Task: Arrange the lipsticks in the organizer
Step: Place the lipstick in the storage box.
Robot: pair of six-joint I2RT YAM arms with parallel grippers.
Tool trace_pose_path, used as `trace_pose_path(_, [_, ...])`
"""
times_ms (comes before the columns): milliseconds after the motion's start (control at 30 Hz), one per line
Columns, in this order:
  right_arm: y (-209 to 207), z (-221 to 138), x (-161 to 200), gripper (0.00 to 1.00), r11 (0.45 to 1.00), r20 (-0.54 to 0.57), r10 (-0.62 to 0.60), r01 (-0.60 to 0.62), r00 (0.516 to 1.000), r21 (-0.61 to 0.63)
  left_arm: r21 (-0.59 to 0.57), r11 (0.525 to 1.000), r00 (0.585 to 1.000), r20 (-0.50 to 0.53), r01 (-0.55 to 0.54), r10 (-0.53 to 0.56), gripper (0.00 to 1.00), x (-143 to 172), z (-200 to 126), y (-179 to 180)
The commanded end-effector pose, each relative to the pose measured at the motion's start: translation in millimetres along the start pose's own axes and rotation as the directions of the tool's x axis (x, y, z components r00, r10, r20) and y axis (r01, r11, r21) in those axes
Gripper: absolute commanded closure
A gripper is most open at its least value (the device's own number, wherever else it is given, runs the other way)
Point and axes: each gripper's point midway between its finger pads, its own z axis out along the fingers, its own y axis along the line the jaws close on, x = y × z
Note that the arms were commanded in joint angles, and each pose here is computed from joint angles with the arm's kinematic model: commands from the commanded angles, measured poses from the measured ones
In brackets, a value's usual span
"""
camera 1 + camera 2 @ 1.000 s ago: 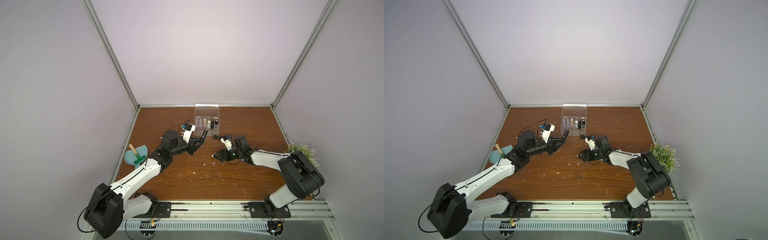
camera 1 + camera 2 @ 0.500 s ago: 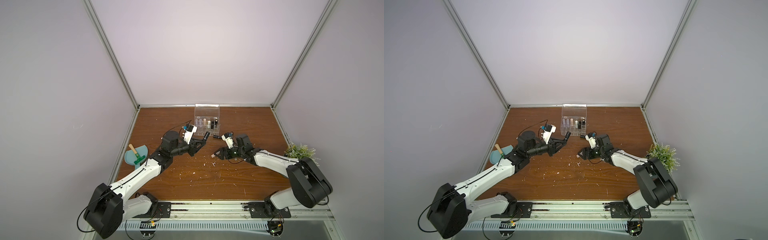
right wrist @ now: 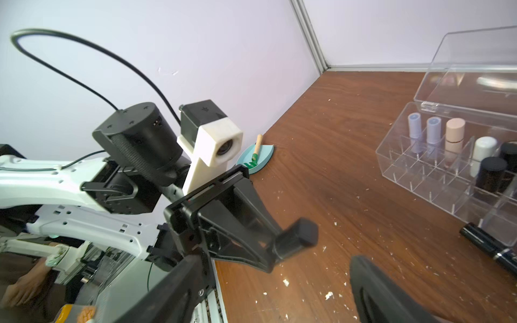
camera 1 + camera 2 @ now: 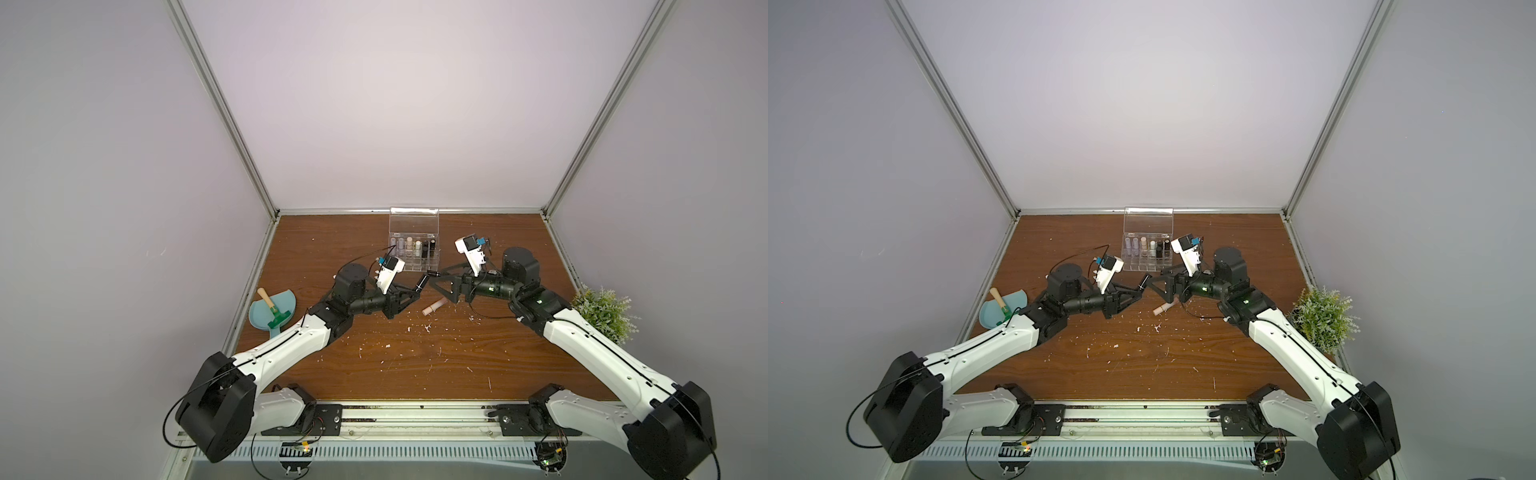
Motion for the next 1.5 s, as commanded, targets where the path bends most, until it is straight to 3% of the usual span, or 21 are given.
trace_pose_path(0, [16,0,-2,0.12,0.997,-0.025,0.015,-0.017,1.0,-0.073,0.05,0.998,0.999,0.02,-0.035,0.034,0.84,-8,3,-14])
trace_pose_path(233, [4,9,4,0.17,0.998,-0.051,0.034,-0.036,0.998,-0.053,0.064,0.997,0.999,0.026,-0.046,0.045,0.84,-13,2,-21])
trace_pose_path(500, [12,15,-9,0.37,0.993,-0.029,0.039,-0.042,0.999,-0.113,0.073,0.995,0.998,0.033,-0.061,0.059,0.84,-17,0,-28])
trace_pose_path(667, [11,20,-9,0.55,0.989,-0.039,0.053,-0.058,0.998,-0.133,0.068,0.995,0.997,0.036,-0.071,0.068,0.83,-19,-3,-30])
trace_pose_path(867, [13,23,-7,0.56,0.983,-0.05,0.069,-0.077,0.996,-0.165,0.066,0.995,0.997,0.038,-0.075,0.072,0.83,-21,-6,-32])
trace_pose_path(1167, [18,22,-18,0.8,0.983,-0.03,0.048,-0.053,0.998,-0.177,0.068,0.995,0.996,0.041,-0.076,0.074,0.79,-21,-7,-33])
trace_pose_path(1233, [16,23,-18,0.83,0.985,-0.031,0.044,-0.049,0.999,-0.167,0.066,0.995,0.997,0.04,-0.076,0.073,0.73,-21,-7,-33])
trace_pose_path(1333, [12,25,-20,0.87,0.989,-0.029,0.038,-0.042,0.999,-0.139,0.042,0.996,0.996,0.045,-0.078,0.076,0.44,-22,-8,-30])
trace_pose_path(1467, [4,25,-24,0.88,0.997,-0.027,0.016,-0.018,0.999,-0.078,-0.122,0.989,0.989,0.112,-0.086,0.1,0.24,-33,-21,-10])
